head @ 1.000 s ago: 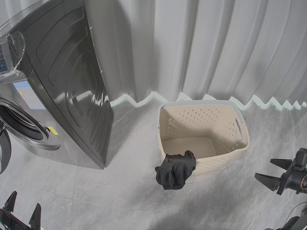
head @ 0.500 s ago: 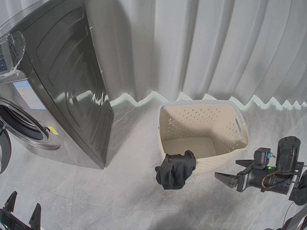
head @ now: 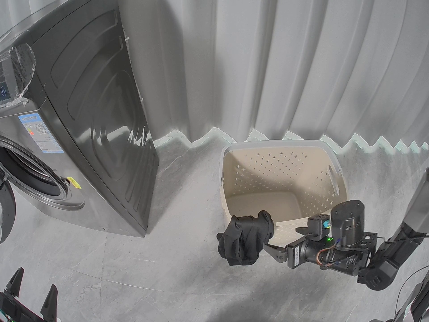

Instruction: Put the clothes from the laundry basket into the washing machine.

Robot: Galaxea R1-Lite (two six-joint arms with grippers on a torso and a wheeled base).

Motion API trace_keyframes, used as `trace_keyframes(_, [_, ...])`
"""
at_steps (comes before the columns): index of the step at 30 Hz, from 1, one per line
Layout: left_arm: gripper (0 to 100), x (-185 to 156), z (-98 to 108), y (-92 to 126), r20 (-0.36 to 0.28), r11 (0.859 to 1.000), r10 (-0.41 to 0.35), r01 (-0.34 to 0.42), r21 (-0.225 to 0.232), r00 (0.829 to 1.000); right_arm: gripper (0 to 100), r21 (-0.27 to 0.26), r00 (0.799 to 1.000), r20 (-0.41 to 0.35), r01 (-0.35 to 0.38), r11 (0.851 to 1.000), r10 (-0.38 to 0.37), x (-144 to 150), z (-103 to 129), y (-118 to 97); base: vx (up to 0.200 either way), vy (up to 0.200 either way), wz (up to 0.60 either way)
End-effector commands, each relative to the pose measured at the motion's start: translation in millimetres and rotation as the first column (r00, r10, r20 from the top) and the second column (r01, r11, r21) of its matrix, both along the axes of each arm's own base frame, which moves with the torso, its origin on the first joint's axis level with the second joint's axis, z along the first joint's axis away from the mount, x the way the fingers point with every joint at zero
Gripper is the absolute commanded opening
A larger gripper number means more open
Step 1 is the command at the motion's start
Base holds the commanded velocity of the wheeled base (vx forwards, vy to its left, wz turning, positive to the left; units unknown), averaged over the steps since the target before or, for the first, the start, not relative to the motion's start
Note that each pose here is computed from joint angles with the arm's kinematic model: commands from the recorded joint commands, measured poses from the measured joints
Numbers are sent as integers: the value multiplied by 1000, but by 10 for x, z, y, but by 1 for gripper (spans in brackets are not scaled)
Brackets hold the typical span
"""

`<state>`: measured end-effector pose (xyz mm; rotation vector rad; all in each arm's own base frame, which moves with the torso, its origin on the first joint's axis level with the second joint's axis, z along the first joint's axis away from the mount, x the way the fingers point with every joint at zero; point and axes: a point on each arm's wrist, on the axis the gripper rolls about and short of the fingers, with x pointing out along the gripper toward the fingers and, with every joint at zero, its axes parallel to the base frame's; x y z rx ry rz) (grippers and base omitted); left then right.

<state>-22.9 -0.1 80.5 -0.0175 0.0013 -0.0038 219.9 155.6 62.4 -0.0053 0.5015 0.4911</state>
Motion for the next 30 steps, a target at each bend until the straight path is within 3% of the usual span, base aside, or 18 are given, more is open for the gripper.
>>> trace_keyframes(1, [100,0,-49,0,0,1000,1,-1,1,1000,100,-38,999,-42,-11,999,10,152,-292,148,0,0,0])
trace_keyframes(25, [100,0,-49,0,0,1000,1,-1,1,1000,100,-25,999,51,-2,1000,4,672,-654,416,0,0,0])
trace_keyframes(26, [100,0,-49,0,0,1000,1,-1,1,1000,0,-25,999,52,-2,1000,3,672,-653,417,0,0,0])
trace_keyframes(30, [100,0,-49,0,0,1000,1,-1,1,1000,0,-20,998,59,-2,1000,3,670,-627,415,0,0,0])
